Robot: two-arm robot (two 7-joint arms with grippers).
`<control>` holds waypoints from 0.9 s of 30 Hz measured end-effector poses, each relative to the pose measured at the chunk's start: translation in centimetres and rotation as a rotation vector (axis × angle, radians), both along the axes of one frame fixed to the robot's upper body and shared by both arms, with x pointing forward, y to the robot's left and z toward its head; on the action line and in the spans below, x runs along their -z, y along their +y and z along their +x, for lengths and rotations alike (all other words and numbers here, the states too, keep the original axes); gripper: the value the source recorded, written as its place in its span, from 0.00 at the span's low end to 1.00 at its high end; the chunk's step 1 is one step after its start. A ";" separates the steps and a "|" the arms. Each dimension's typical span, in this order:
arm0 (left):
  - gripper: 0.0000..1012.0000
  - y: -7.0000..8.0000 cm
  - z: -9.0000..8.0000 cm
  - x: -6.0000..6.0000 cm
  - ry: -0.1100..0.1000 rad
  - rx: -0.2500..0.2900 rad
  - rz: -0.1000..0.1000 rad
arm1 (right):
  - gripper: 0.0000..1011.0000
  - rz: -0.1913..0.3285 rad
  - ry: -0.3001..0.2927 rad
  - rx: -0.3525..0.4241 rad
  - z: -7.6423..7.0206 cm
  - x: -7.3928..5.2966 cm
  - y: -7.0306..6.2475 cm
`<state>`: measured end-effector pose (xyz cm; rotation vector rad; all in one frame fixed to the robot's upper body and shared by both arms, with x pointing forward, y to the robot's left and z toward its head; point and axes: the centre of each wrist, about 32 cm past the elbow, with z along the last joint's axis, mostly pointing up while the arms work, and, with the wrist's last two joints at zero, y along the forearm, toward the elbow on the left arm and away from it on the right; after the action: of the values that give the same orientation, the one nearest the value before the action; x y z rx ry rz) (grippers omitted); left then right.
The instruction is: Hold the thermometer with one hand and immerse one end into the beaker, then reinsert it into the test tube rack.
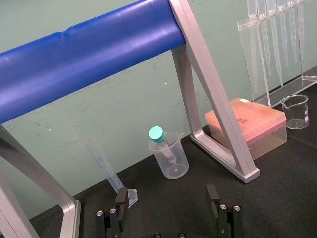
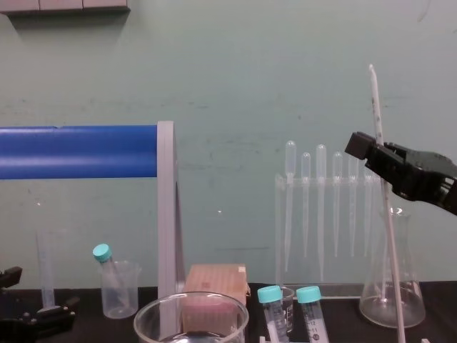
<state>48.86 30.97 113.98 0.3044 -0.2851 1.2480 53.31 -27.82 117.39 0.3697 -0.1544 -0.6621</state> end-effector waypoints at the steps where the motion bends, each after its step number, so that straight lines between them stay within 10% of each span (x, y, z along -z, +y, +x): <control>1: 1.00 0.0 0.0 0.0 0.000 0.000 0.000 | 0.05 0.006 0.003 0.003 0.0 0.3 0.0; 27: 1.00 0.0 0.0 0.0 0.000 0.000 0.000 | 0.05 0.036 0.082 0.025 0.1 1.9 0.3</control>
<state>48.86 30.97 113.98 0.3044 -0.2851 1.2479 53.41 -27.48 115.48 0.3748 -0.0690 -0.7039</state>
